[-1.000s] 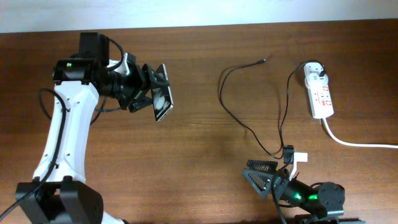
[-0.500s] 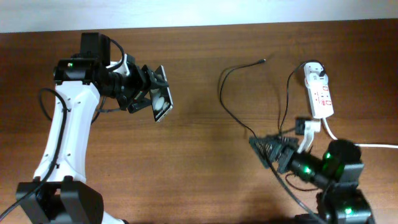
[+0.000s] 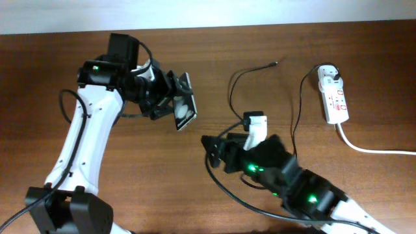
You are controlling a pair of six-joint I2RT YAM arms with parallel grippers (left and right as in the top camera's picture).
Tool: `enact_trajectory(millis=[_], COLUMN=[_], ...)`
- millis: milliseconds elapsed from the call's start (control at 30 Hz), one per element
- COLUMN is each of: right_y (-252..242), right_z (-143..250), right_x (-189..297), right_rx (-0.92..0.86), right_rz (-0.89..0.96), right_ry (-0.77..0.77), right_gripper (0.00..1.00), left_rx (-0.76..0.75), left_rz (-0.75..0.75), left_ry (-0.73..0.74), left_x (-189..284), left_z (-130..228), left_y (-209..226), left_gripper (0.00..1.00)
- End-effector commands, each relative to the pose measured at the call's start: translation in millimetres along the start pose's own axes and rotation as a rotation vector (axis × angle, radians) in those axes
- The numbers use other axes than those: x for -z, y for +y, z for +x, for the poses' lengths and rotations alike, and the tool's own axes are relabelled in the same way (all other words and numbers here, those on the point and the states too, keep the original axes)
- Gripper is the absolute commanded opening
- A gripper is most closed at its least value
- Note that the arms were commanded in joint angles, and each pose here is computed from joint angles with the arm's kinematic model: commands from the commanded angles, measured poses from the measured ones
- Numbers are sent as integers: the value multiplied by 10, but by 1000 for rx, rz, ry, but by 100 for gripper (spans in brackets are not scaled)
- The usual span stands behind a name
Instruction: Plug charger to phone and switch on socket
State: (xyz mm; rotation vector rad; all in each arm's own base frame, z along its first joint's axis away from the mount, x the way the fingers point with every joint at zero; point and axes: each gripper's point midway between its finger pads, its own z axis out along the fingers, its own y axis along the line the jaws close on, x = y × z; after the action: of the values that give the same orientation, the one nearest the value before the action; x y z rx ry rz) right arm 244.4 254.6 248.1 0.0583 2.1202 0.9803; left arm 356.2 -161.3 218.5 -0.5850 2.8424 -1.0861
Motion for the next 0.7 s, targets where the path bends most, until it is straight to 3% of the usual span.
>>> enact_trajectory(millis=[0,267,433,667], right_y=[130,-9,-107,-198], right_z=[-56,-61,-131,-217], right_x=[-207,-536,-547,-520], right_rx=[-44,-161,-194,-376], right_rz=[11,81,125,146], right_ry=[-84,-165,-220,-298], right_gripper=[85,69,54,43], left_rx=[-43,-143,-184,-188], left_rz=[0,-45,-62,-62], left_ry=[-16,13,22,25], left_x=[-24,-244,-326,-335], left_z=[123,398,511,528], left_y=[-155,-307,-361,-370], left_gripper=[68,68,68,68])
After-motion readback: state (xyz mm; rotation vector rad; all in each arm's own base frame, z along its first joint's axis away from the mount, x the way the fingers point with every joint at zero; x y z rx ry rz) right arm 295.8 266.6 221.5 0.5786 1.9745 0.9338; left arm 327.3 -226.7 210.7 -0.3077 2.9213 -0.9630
